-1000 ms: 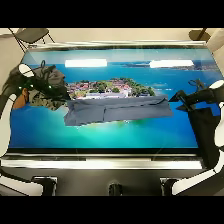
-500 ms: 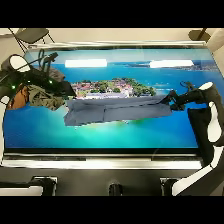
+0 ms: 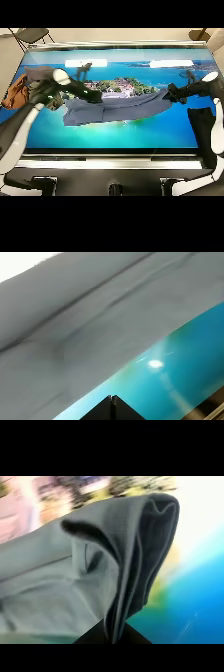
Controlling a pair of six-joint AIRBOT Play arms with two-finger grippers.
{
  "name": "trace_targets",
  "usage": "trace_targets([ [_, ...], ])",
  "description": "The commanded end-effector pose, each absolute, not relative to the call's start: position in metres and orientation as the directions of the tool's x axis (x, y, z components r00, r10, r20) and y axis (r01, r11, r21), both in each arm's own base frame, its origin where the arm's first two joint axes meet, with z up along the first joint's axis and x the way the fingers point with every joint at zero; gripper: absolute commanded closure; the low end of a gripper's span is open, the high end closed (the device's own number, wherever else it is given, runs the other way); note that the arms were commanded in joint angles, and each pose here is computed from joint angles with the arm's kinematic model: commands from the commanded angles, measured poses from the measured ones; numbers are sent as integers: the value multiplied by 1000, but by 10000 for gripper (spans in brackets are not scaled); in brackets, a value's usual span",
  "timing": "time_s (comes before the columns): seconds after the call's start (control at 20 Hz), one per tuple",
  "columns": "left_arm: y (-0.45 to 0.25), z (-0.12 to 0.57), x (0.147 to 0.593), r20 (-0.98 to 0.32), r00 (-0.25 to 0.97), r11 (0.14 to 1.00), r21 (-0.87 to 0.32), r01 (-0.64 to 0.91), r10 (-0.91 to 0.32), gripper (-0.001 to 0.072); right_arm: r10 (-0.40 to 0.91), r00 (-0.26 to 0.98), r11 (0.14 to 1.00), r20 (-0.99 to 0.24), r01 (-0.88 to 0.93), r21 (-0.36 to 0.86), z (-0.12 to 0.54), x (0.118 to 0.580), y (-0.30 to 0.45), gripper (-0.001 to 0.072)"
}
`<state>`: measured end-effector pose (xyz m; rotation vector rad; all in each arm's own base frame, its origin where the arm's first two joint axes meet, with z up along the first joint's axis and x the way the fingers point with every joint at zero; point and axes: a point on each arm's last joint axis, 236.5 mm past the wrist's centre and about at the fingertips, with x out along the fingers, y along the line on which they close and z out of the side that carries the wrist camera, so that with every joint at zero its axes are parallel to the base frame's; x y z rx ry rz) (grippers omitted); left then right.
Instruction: Fold the shirts.
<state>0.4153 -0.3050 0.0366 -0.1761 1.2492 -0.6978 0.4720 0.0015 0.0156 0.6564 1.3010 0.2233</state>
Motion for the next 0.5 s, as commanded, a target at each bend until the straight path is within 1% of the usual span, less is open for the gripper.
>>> trace_targets([
  [0.0, -379, -2, 410, -709, 85, 702, -663, 259, -700, 674, 499, 323, 832, -804, 80, 549, 83, 450, 22, 676],
  [0.05, -394, -12, 407, -673, 53, 668, -716, 201, -738, 673, 499, 341, 839, -797, 41, 543, 102, 444, 32, 675],
  [0.15, -414, -30, 402, -622, 14, 620, -777, 107, -783, 673, 503, 369, 846, -781, -28, 532, 134, 429, 52, 675],
  [0.25, -430, -47, 394, -595, -19, 594, -803, 45, -803, 673, 500, 392, 853, -772, -68, 518, 160, 414, 68, 675],
  [0.45, -462, -59, 377, -545, -48, 546, -838, -13, -837, 674, 501, 410, 859, -762, -123, 498, 196, 381, 90, 674],
])
